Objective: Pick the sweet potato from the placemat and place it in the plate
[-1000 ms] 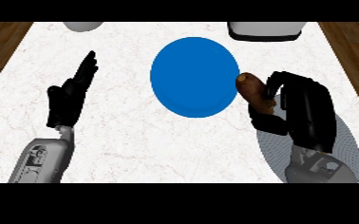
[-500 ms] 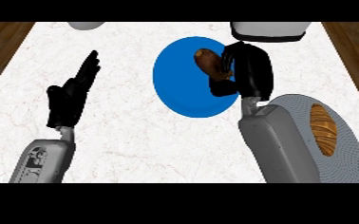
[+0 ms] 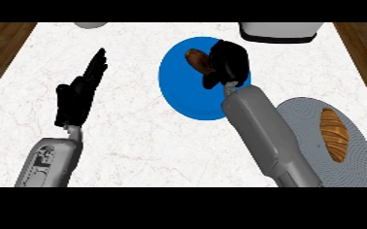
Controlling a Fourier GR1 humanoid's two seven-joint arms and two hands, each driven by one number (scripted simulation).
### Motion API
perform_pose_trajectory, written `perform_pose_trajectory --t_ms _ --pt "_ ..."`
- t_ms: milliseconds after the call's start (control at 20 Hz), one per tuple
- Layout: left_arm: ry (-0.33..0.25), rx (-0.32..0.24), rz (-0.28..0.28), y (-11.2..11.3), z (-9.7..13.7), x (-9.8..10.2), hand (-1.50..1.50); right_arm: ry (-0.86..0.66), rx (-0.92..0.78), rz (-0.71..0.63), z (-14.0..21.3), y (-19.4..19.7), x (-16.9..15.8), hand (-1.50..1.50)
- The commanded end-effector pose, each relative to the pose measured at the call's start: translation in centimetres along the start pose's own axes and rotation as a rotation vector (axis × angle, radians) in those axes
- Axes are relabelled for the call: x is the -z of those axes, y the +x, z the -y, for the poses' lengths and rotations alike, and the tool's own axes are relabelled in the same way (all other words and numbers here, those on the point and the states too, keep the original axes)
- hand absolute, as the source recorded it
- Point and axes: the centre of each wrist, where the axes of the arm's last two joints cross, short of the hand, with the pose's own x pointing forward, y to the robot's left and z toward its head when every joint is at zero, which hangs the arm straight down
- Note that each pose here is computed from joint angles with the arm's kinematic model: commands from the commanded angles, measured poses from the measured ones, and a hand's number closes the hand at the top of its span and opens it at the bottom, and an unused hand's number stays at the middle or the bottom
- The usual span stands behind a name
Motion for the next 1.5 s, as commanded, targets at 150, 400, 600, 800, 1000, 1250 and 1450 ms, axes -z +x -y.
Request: perform_pose_trajectory --t_ms 150,400,600,800,1000,1250,1450 --pt "-0.022 -0.005 0.001 -1.9 1.5 0.0 0.00 0.070 0.146 -0.120 -3.2 -1.6 1.1 -1.50" --pt "-0.027 0.015 0.008 0.3 1.2 1.5 0.00 0.046 0.205 -0.104 -5.0 -3.2 1.2 -1.50" --pt "-0.028 -0.014 0.010 -0.1 0.0 0.2 0.00 -0.042 0.452 -0.038 -2.6 -1.8 1.9 -1.50" --pt "0.016 0.002 -0.005 -1.5 -1.2 0.0 0.00 -0.182 0.596 -0.077 -1.6 -1.6 2.1 -1.50" --pt "0.018 -0.009 -0.036 -0.6 -1.7 0.4 0.00 -0.245 0.712 -0.115 -0.1 -1.5 2.2 -1.50" --pt "0.052 0.003 -0.022 -1.4 -2.2 -0.6 0.00 -0.320 0.732 -0.156 -0.5 -10.1 -0.6 -1.50" --pt "0.044 0.005 -0.024 -2.9 -2.2 -1.7 0.00 -0.314 0.756 -0.163 2.9 -13.7 -2.4 -1.50"
